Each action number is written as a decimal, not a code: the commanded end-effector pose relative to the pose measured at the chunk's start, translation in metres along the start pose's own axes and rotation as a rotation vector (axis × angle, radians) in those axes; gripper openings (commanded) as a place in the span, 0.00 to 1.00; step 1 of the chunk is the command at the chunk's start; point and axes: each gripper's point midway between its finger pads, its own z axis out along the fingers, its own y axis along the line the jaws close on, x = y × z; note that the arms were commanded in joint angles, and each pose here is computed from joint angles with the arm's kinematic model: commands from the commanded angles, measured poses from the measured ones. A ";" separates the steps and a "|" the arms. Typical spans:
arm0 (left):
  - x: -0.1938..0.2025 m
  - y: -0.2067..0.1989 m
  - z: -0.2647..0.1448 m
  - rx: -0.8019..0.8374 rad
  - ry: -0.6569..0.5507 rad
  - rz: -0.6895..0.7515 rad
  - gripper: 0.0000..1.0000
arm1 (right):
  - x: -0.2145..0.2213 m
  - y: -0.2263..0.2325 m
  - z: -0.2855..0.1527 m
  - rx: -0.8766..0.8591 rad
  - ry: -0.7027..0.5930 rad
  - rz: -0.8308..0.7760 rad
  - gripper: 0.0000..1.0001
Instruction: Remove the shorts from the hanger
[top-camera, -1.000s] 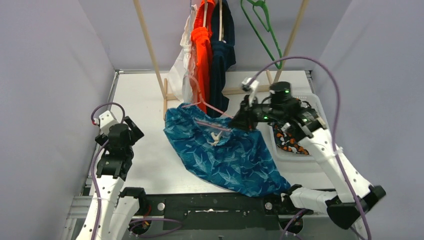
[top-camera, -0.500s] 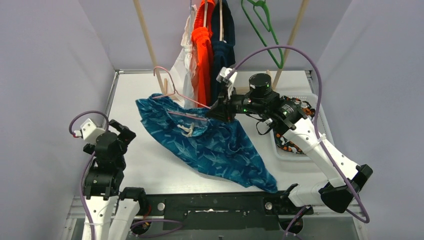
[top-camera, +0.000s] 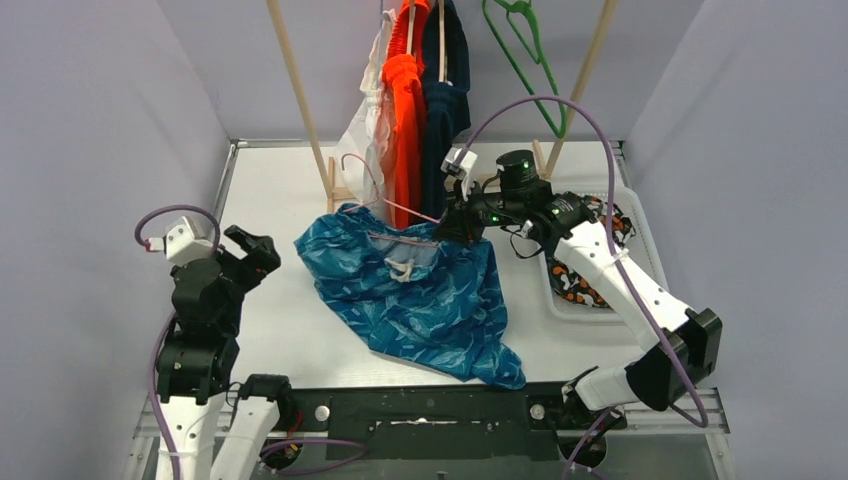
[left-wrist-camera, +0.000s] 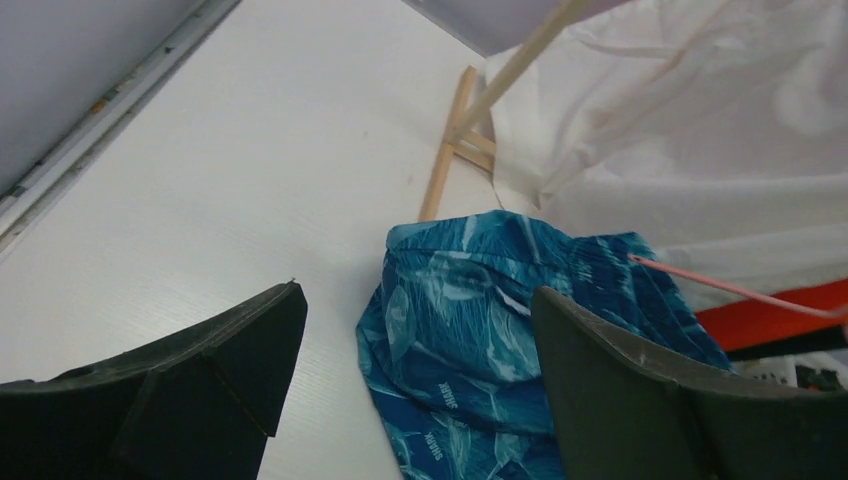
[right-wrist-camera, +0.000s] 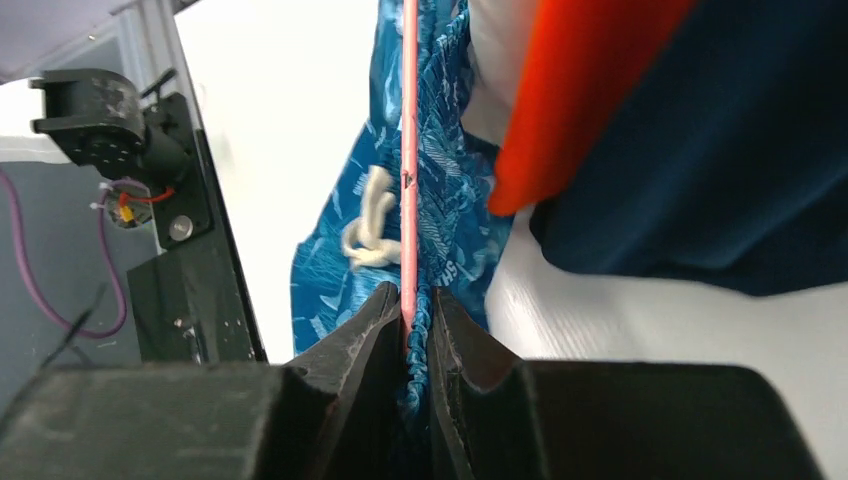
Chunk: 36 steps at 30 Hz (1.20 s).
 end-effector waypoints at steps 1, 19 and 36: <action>0.009 -0.053 -0.002 0.282 0.070 0.031 0.83 | -0.008 0.002 -0.004 -0.023 -0.016 -0.009 0.00; 0.029 -0.177 -0.036 0.968 0.240 -0.114 0.76 | -0.013 0.019 0.015 0.000 0.043 -0.026 0.00; 0.042 -0.204 -0.010 0.793 -0.041 -0.069 0.63 | -0.015 0.029 0.017 -0.017 0.063 0.014 0.00</action>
